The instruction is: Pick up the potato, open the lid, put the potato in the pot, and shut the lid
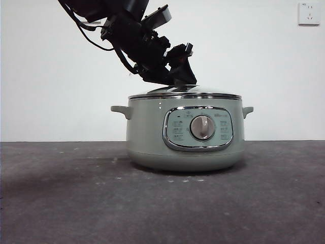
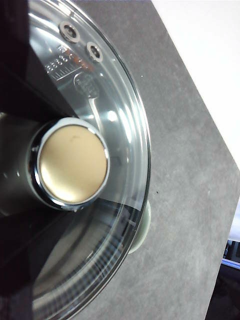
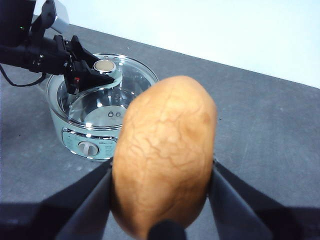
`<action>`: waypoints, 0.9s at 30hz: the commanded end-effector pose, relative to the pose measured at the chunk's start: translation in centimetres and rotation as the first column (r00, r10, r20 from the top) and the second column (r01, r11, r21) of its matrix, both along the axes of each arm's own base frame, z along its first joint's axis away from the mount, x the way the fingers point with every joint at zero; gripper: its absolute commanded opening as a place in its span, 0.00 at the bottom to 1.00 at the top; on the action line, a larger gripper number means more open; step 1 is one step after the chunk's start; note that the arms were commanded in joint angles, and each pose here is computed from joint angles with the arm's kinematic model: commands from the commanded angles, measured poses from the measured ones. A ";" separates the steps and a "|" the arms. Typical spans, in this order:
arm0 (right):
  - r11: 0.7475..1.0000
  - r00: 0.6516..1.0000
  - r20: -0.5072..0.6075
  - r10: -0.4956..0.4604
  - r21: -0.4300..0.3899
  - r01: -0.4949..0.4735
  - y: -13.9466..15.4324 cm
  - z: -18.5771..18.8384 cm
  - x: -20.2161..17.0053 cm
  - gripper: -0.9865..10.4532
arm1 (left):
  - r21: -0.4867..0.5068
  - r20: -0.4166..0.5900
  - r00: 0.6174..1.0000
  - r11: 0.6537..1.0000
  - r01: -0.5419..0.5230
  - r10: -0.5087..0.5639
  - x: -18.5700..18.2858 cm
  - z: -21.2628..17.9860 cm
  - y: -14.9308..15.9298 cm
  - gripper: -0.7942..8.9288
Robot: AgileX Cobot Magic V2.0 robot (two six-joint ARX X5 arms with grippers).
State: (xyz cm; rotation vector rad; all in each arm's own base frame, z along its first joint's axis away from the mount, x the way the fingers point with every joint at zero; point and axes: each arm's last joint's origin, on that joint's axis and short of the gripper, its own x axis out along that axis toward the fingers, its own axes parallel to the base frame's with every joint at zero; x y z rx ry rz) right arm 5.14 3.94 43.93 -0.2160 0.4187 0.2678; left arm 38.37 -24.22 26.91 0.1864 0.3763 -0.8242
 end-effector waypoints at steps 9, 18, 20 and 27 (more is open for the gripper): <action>1.000 1.000 -0.004 -0.012 0.014 0.012 0.2 0.0 0.1 0.08 | -0.063 0.065 0.998 0.998 0.008 -0.003 -0.3 3.3 0.1 0.07; 0.999 0.999 -0.038 -0.009 -0.039 0.008 1.8 -0.3 1.4 0.08 | -0.114 0.152 0.988 0.993 -0.018 0.035 -1.9 8.1 2.5 0.07; 0.998 0.999 -0.038 -0.002 -0.057 0.000 2.4 -0.3 1.9 0.08 | -0.123 0.167 0.985 0.992 -0.033 0.054 -2.5 9.5 3.6 0.07; 0.995 0.996 0.025 0.080 -0.063 -0.079 5.7 0.2 4.3 0.08 | -0.109 0.184 0.972 0.985 -0.130 0.148 -4.9 13.8 9.1 0.07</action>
